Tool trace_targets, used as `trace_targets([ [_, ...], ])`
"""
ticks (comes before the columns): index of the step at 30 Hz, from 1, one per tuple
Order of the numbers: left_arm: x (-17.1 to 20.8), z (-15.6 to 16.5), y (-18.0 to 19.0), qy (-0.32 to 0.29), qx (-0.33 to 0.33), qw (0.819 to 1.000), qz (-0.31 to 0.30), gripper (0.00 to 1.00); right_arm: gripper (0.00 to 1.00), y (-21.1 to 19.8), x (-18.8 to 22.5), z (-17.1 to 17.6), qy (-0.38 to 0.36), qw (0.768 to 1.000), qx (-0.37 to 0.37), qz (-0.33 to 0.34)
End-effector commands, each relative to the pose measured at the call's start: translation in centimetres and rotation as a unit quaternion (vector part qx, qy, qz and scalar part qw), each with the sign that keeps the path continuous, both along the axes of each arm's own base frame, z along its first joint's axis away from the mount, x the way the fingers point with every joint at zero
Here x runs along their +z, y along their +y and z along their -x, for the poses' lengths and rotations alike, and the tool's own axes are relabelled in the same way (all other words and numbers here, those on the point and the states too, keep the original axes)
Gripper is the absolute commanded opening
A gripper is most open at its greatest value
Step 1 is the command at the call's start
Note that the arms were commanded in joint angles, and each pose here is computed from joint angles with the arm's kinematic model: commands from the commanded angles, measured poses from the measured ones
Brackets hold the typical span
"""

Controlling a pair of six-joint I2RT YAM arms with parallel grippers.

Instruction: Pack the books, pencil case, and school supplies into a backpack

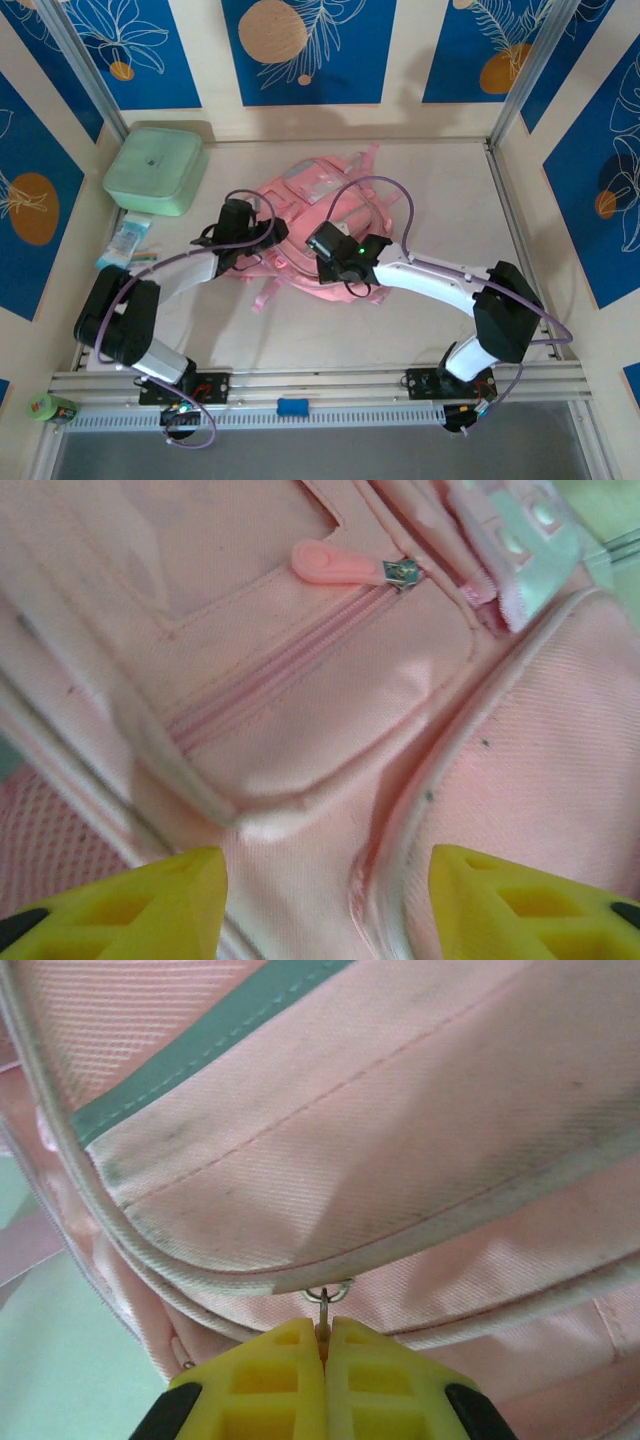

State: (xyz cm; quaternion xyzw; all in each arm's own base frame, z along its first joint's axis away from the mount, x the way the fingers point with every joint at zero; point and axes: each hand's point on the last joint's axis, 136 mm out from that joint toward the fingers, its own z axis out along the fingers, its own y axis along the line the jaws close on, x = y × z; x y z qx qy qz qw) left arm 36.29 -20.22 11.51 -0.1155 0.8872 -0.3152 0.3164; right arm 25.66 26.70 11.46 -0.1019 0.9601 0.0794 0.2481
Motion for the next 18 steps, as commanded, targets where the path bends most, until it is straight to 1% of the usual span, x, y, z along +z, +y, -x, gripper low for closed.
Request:
trace_targets([
  [1, 1.3, 2.7, -0.3, 0.025, 0.037, 0.998, 0.043, 0.56, 0.00, 1.1, 0.6, 0.1, 0.005, 0.998, 0.036, -0.042],
  [5, 2.1, 5.8, -2.8, 0.025, 0.070, 0.993, 0.086, 0.58, 0.00, 0.8, 0.3, 0.1, 0.011, 0.998, 0.036, -0.052],
  [10, 1.7, 7.5, -4.6, 0.052, 0.128, 0.979, 0.153, 0.59, 0.00, 0.4, 0.0, 0.3, 0.012, 0.998, 0.031, -0.055],
  [13, 0.9, 8.0, -4.9, 0.063, 0.165, 0.969, 0.174, 0.60, 0.00, 0.3, -0.2, 0.2, 0.009, 0.998, 0.031, -0.054],
  [16, 0.9, 7.3, -5.5, 0.061, 0.180, 0.962, 0.198, 0.60, 0.00, 0.6, -0.3, 0.2, 0.007, 0.998, 0.034, -0.057],
  [18, 1.9, 6.7, -6.4, 0.049, 0.173, 0.960, 0.213, 0.60, 0.00, 0.8, -0.3, 0.1, 0.007, 0.997, 0.036, -0.062],
])
